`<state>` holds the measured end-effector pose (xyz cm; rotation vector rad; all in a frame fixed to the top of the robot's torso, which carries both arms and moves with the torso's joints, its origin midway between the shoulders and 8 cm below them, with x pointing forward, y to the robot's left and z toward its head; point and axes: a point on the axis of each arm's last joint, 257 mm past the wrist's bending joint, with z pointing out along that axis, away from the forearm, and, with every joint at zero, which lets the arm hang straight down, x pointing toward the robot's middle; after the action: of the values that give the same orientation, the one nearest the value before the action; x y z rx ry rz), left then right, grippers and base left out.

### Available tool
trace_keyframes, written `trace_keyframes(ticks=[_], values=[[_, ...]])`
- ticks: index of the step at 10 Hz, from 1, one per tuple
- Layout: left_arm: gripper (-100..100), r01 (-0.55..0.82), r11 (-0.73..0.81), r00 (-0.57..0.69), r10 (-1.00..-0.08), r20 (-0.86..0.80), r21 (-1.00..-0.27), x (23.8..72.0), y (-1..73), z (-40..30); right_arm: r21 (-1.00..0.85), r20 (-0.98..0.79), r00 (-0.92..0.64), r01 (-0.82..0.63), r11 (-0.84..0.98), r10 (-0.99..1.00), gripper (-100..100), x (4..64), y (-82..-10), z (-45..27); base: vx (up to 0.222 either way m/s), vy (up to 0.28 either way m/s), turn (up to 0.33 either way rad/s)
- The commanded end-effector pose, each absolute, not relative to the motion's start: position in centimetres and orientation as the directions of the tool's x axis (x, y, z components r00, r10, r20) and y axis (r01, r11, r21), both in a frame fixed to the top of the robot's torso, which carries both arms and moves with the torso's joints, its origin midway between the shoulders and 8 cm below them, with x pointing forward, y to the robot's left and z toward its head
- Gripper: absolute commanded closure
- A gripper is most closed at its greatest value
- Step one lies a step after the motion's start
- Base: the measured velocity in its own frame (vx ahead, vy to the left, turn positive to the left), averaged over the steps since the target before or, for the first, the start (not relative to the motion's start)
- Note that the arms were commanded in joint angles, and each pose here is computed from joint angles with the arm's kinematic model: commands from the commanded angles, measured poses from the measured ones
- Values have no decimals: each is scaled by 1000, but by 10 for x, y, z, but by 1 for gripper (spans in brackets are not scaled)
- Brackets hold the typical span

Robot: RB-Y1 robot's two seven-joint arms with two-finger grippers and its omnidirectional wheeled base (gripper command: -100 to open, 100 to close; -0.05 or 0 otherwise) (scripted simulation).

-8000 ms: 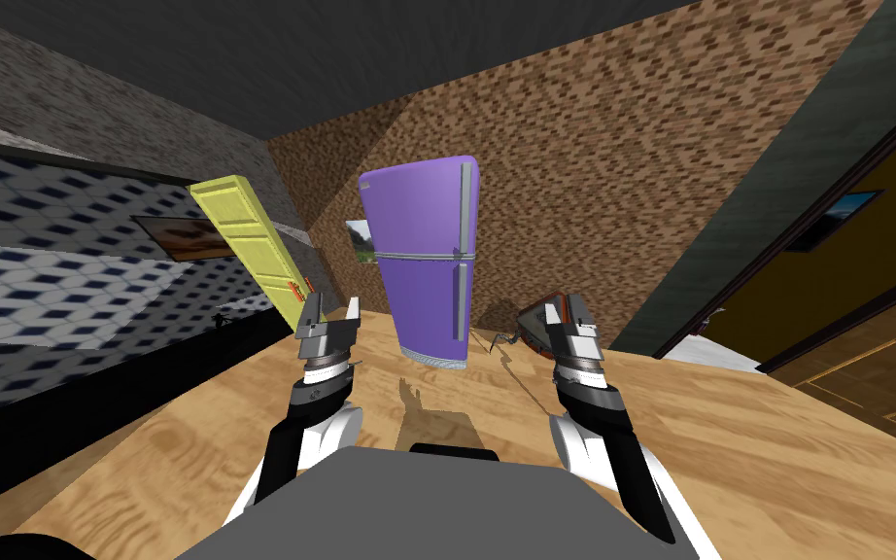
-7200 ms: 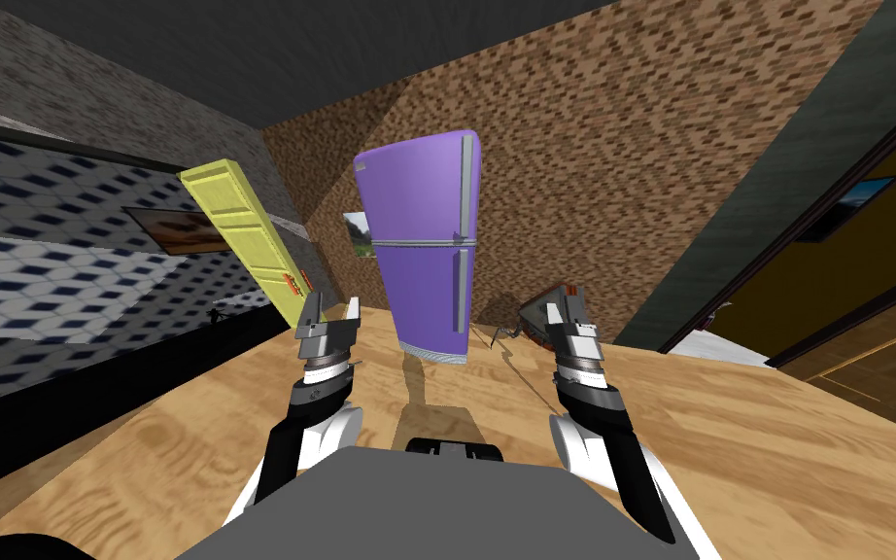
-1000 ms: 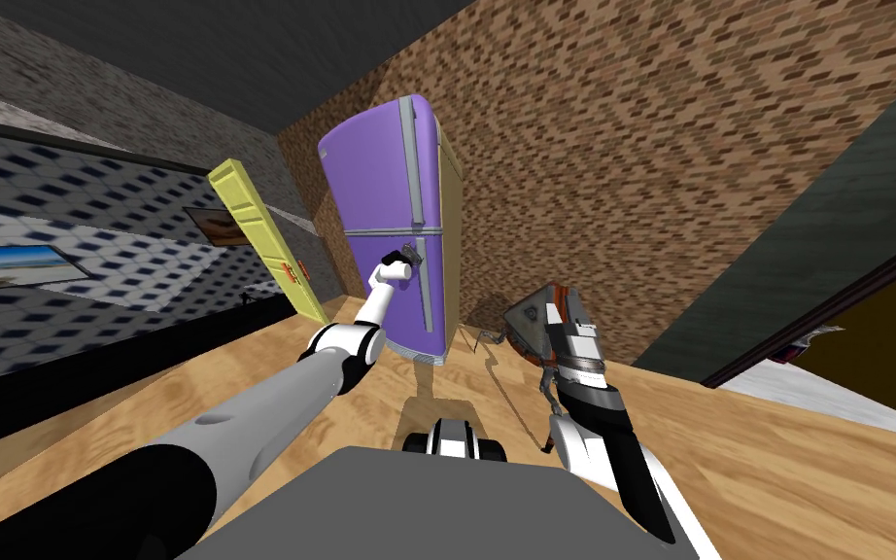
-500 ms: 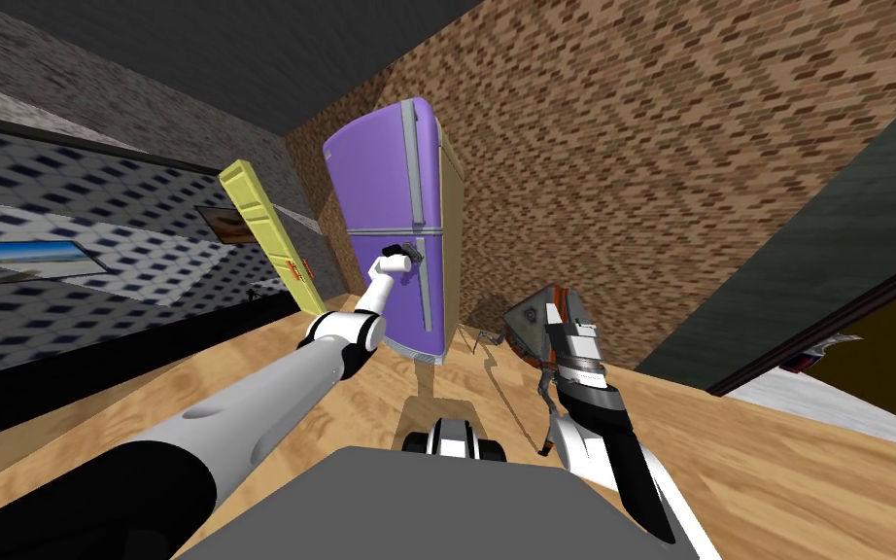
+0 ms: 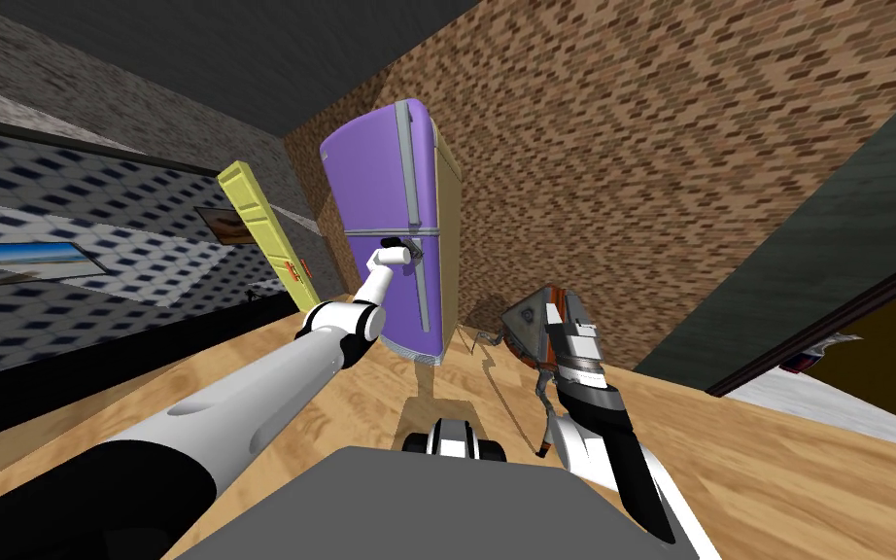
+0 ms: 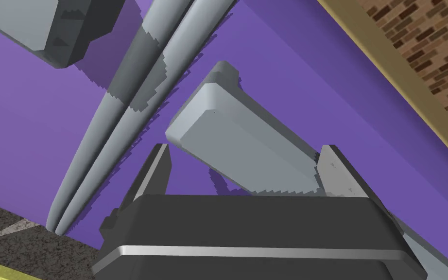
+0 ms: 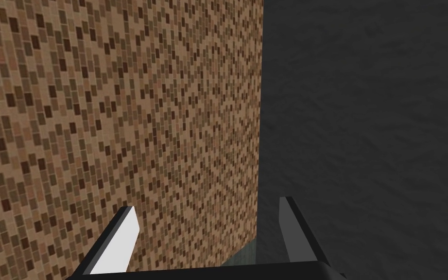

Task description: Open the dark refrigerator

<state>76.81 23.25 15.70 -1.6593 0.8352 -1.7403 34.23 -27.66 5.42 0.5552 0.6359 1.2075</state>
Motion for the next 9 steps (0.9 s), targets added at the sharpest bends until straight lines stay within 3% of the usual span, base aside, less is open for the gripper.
trace_keyframes(ticks=[1, 3, 4, 9], values=[[-100, -3, -636, -53, -771, 635, -772, 768, 234, 168, 694, -151, 226, -669, 266, 962, 0, 342, -277, 54, 12, -18, 12], [-100, 0, -636, -52, -771, 635, -772, 767, 236, 173, 694, -151, 226, -669, 266, 962, 0, 342, -277, 54, 90, -8, -7], [100, 0, -636, -52, -771, 635, -772, 767, 236, 174, 694, -151, 226, -669, 266, 962, 0, 342, -277, 54, 12, 1, 18], [100, -46, -635, -117, -763, 635, -771, 764, 187, 179, 694, -151, 226, -669, 266, 962, 0, 342, -277, 54, -140, 264, -85]])
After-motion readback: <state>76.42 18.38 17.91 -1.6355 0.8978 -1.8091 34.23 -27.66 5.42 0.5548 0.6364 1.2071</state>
